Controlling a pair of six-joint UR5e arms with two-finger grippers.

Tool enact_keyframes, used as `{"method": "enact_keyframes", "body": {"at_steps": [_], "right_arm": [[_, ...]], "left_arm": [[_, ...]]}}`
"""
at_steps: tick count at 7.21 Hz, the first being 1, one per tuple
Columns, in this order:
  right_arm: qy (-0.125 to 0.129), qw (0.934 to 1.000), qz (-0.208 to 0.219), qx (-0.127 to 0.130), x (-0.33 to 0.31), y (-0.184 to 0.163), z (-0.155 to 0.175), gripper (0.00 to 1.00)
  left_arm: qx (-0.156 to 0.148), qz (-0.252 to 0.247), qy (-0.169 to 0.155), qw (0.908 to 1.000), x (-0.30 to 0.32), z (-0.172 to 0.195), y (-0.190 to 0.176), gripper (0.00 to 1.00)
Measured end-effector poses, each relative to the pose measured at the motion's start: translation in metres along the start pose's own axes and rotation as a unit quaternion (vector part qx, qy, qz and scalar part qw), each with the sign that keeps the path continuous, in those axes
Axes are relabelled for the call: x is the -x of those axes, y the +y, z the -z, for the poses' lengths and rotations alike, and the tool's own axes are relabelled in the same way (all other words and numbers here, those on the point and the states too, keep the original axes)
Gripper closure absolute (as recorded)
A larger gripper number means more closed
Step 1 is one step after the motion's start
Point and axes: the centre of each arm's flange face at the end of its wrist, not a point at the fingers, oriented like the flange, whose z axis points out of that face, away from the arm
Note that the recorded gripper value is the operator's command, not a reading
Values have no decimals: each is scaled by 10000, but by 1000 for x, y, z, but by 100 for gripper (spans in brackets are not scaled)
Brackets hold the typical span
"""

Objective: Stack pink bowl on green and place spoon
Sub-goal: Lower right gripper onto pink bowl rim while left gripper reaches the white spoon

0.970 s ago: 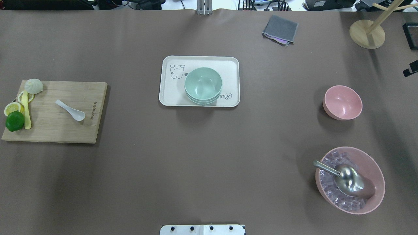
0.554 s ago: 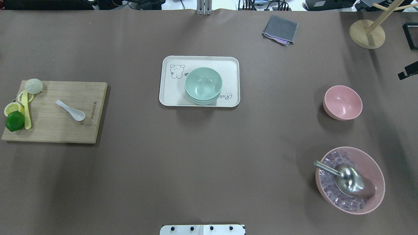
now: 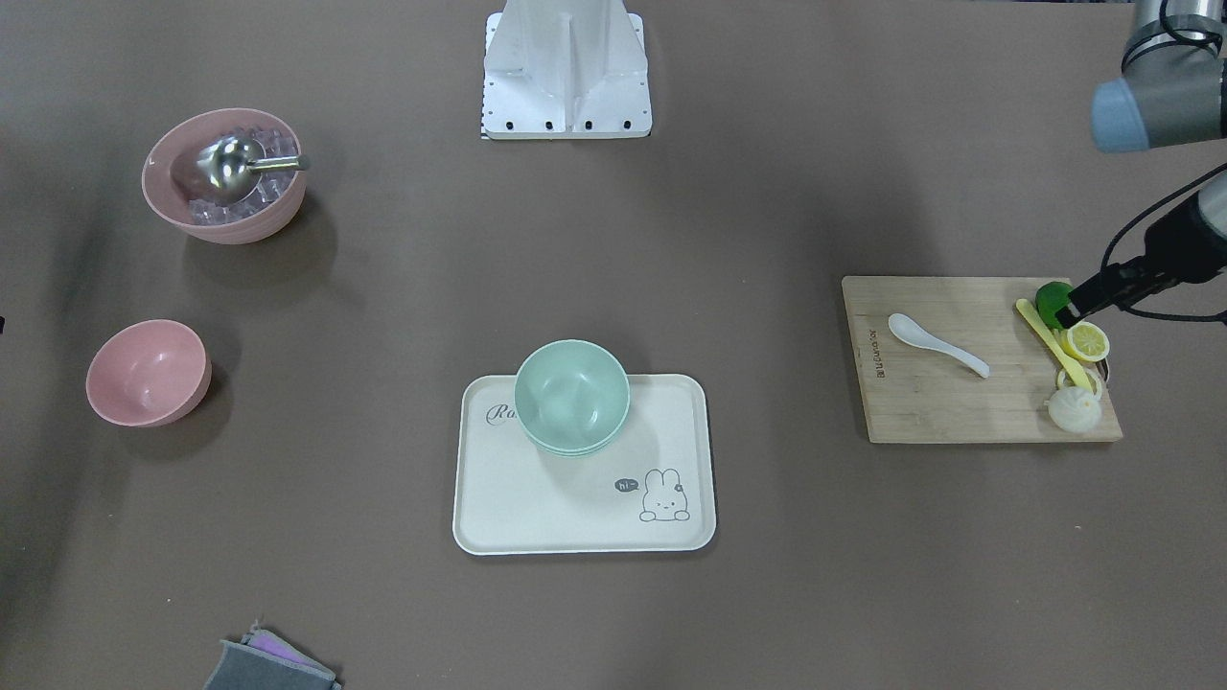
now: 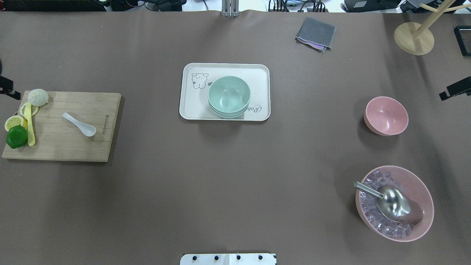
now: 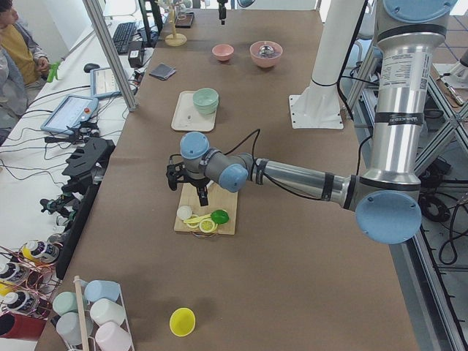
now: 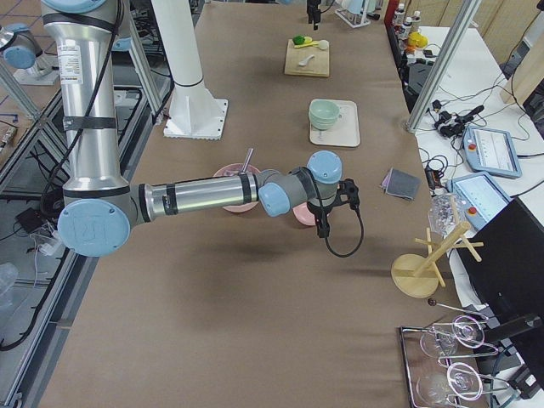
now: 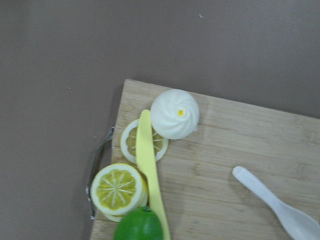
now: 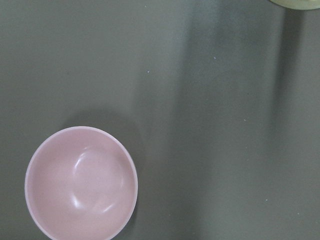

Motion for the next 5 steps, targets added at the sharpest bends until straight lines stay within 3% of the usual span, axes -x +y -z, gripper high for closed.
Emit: {"method": "enact_keyframes", "body": {"at_steps": [2, 5], "right_arm": [[-56, 9999, -144, 67, 30, 2, -8, 0], [79, 9988, -53, 473, 50, 11, -58, 9]], "left_arm": [[-3, 162, -67, 9998, -30, -17, 7, 3], [-19, 316, -160, 9994, -62, -40, 20, 3]]}}
